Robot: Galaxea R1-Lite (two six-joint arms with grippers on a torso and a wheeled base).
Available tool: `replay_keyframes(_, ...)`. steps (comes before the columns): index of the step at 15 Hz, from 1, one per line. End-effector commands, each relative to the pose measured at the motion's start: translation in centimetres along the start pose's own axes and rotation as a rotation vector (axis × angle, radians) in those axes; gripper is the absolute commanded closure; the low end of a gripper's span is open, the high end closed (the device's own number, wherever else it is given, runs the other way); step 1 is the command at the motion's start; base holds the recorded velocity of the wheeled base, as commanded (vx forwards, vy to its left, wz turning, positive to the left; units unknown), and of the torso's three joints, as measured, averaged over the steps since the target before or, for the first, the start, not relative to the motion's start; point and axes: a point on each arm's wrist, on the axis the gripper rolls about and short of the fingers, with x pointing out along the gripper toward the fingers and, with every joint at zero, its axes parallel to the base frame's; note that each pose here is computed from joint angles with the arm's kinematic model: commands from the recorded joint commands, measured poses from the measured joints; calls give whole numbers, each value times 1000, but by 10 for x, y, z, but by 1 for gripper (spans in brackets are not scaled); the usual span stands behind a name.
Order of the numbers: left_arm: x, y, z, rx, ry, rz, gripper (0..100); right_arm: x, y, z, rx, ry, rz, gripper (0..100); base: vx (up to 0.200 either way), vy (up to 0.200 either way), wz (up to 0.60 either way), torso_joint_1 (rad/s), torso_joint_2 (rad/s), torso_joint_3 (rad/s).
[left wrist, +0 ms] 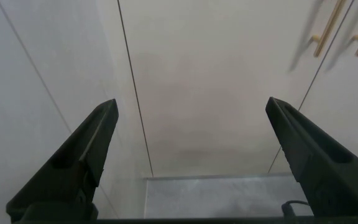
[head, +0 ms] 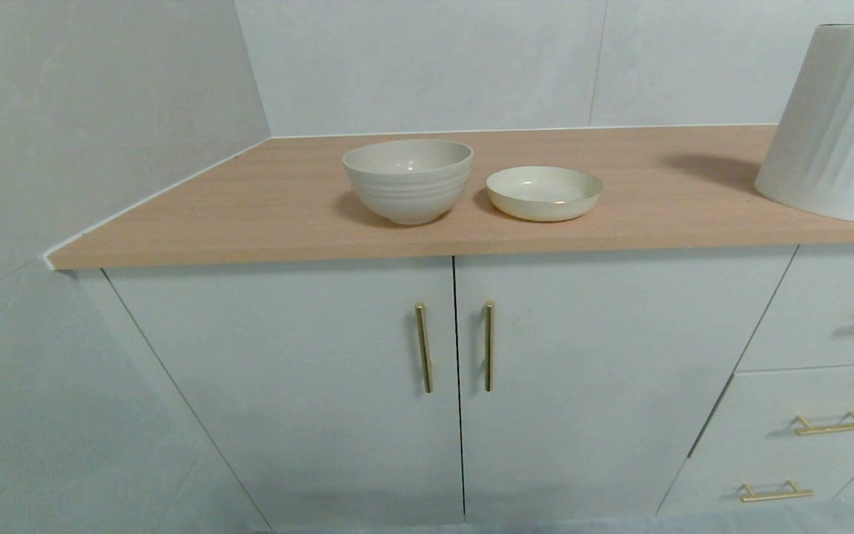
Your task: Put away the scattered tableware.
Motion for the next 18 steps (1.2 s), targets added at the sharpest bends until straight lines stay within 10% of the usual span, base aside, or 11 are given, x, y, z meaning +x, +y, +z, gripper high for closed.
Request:
replay_keyframes(1, 0, 0, 0, 0, -1, -1, 0, 0, 0, 0, 0, 1, 1, 0, 0, 0, 0, -36, 173, 124)
replay_keyframes(14, 0, 0, 0, 0, 1, -1, 0, 0, 0, 0, -8, 0, 2, 0, 0, 0, 0, -4, 12, 6)
replay_keyframes(16, 0, 0, 0, 0, 1, -1, 0, -10, 2, 35, 31, -156, 79, 0, 0, 0, 0, 0, 0, 0)
replay_keyframes(18, 0, 0, 0, 0, 1, -1, 0, -11, 4, 47, 70, -122, 186, 0, 0, 0, 0, 0, 0, 0)
